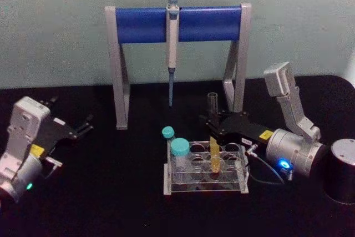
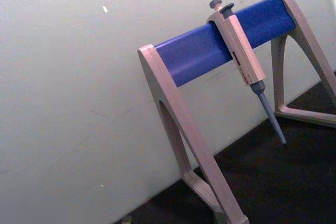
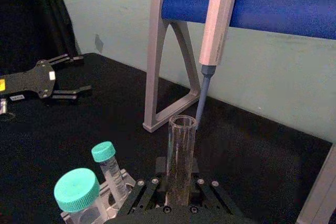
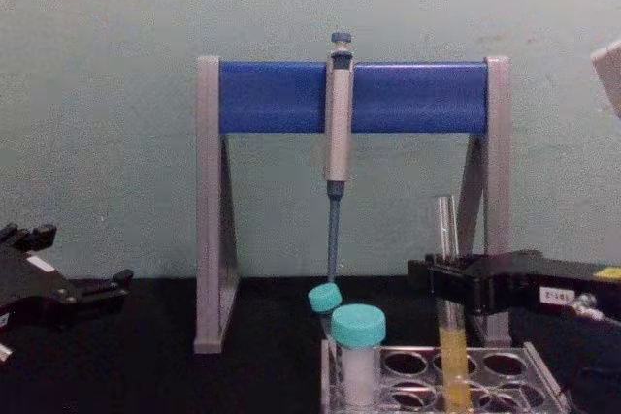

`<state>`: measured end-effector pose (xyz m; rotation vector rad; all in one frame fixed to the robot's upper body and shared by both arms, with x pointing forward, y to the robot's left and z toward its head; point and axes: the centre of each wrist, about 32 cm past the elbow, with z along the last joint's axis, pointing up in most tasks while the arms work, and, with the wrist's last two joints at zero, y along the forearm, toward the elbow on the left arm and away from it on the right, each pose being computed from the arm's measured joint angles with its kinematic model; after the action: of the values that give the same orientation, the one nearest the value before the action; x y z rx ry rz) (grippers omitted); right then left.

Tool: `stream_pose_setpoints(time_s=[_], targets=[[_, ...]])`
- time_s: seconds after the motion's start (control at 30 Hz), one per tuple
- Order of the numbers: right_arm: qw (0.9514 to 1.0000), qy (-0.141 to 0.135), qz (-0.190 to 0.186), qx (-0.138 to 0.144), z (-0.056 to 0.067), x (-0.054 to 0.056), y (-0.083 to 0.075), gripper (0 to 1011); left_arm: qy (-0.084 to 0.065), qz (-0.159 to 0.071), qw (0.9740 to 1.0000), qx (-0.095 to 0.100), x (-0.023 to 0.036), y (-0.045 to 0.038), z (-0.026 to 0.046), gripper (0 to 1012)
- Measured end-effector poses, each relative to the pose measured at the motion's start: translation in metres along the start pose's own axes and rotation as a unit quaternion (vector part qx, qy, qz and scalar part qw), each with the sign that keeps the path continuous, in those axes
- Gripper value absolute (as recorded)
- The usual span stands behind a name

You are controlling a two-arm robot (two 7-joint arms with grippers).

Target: Pick up the test tube from the test tube rack, shake it, then place it back into the test tube rack.

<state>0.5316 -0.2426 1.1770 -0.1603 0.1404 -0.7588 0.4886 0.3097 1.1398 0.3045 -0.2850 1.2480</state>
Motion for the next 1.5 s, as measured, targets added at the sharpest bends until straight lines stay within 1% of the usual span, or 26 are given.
stream_pose_setpoints(time_s=[0.13, 0.27, 0.37, 0.47, 0.57, 0.7, 0.8, 0.93, 1.03, 1.23, 1.5], targets=[[1.0, -0.002, 0.003, 0.006, -0.001, 0.0, 0.0, 229, 0.0, 0.0, 1.0, 0.0, 0.0, 0.0, 0.0, 1010], [0.9998, -0.006, 0.008, 0.019, -0.002, -0.002, -0.001, 229, 0.0, 0.0, 1.0, 0.0, 0.0, 0.0, 0.0, 1010], [0.9993, -0.016, 0.01, 0.032, -0.003, -0.005, -0.003, 229, 0.0, 0.0, 1.0, 0.0, 0.0, 0.0, 0.0, 1010], [0.9988, -0.025, 0.01, 0.04, -0.004, -0.006, -0.005, 229, 0.0, 0.0, 1.0, 0.0, 0.0, 0.0, 0.0, 1010], [0.9979, -0.042, 0.008, 0.049, -0.006, -0.009, -0.009, 229, 0.0, 0.0, 1.0, 0.0, 0.0, 0.0, 0.0, 1010], [0.9966, -0.056, 0.005, 0.06, -0.005, -0.011, -0.012, 229, 0.0, 0.0, 1.0, 0.0, 0.0, 0.0, 0.0, 1010], [0.9957, -0.061, 0.004, 0.069, -0.004, -0.013, -0.014, 229, 0.0, 0.0, 1.0, 0.0, 0.0, 0.0, 0.0, 1010], [0.9938, -0.068, 0.002, 0.089, 0.0, -0.015, -0.018, 229, 0.0, 0.0, 1.0, 0.0, 0.0, 0.0, 0.0, 1010], [0.9928, -0.071, 0.002, 0.097, 0.002, -0.016, -0.019, 229, 0.0, 0.0, 1.0, 0.0, 0.0, 0.0, 0.0, 1009], [0.9896, -0.079, 0.001, 0.12, 0.013, -0.018, -0.023, 229, 0.0, 0.0, 1.0, 0.0, 0.0, 0.0, 0.0, 1010], [0.9869, -0.082, 0.005, 0.139, 0.022, -0.017, -0.021, 229, 0.0, 0.0, 1.0, 0.0, 0.0, 0.0, 0.0, 1009]])
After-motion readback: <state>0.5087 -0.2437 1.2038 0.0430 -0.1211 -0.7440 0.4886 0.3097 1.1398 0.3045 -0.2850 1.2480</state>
